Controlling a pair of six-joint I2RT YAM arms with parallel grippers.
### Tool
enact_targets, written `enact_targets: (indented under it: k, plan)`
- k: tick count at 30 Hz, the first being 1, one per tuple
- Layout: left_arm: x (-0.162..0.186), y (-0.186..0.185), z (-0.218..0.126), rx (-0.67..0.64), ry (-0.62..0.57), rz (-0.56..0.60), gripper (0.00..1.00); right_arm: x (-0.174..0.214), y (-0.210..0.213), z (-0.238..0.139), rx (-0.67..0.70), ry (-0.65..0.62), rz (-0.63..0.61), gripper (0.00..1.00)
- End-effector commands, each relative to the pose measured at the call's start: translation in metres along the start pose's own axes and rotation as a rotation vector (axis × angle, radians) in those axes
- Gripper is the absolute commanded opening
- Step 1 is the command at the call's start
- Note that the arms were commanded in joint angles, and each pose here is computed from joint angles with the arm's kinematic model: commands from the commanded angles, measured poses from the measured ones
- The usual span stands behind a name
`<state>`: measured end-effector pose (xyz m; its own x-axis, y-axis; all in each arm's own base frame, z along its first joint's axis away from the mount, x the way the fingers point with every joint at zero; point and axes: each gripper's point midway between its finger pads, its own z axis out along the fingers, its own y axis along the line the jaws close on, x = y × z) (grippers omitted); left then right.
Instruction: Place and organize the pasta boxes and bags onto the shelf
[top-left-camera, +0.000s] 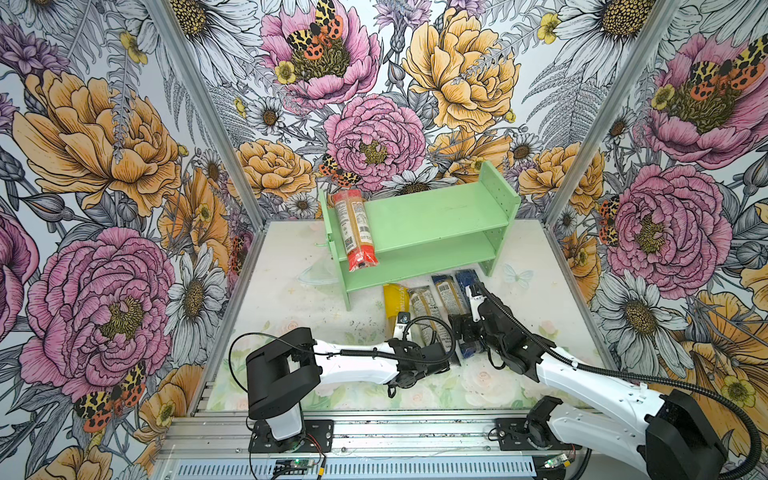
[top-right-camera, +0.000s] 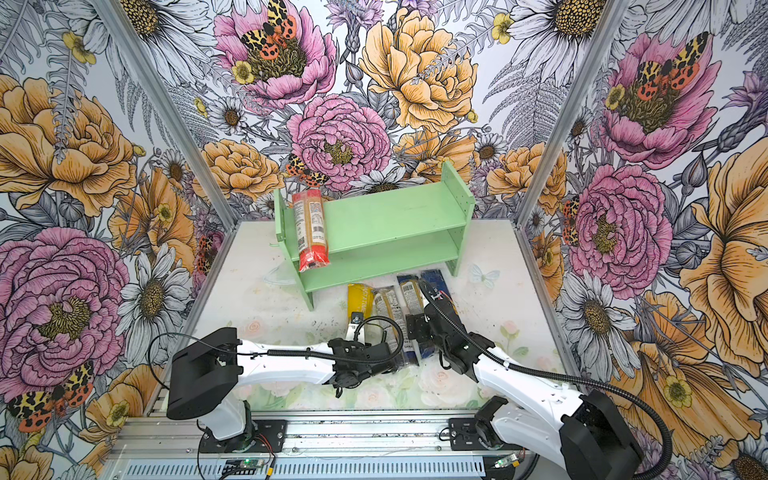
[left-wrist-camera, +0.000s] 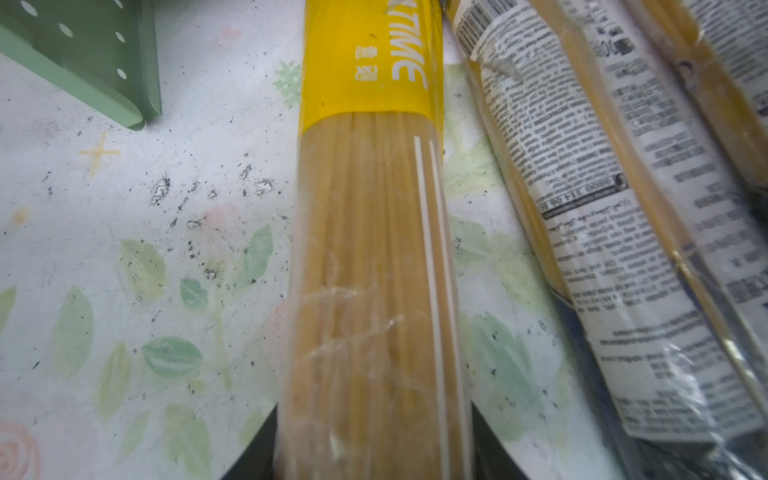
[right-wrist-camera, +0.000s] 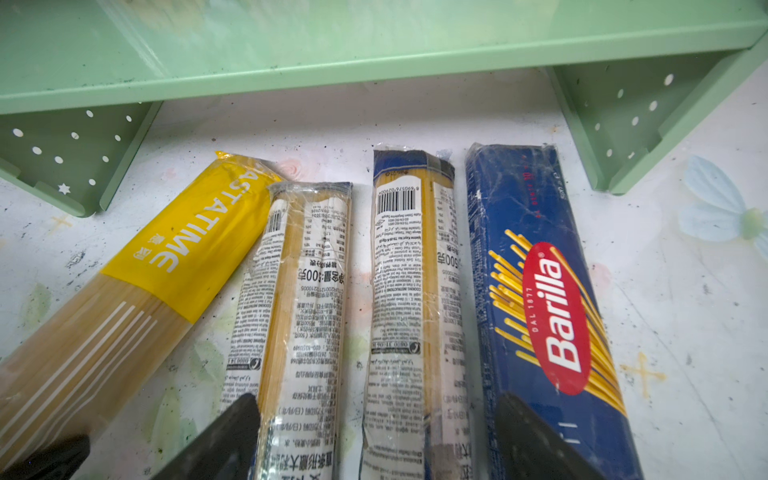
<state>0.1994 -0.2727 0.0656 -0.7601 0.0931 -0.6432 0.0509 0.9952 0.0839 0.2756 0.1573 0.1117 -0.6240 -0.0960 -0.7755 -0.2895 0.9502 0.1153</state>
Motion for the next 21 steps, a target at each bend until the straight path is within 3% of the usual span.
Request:
enact_targets:
  k: [1,21]
  plan:
    - [-0.011,-0.013,-0.030,0.078,0.008,-0.009,0.00,-0.003,0.001,-0.002,-0.017,0.003,-0.006,0.90]
    - [-0.040,0.012,-0.061,0.074,-0.040,-0.089,0.00,0.013,0.029,0.007,-0.147,0.103,-0.043,0.90]
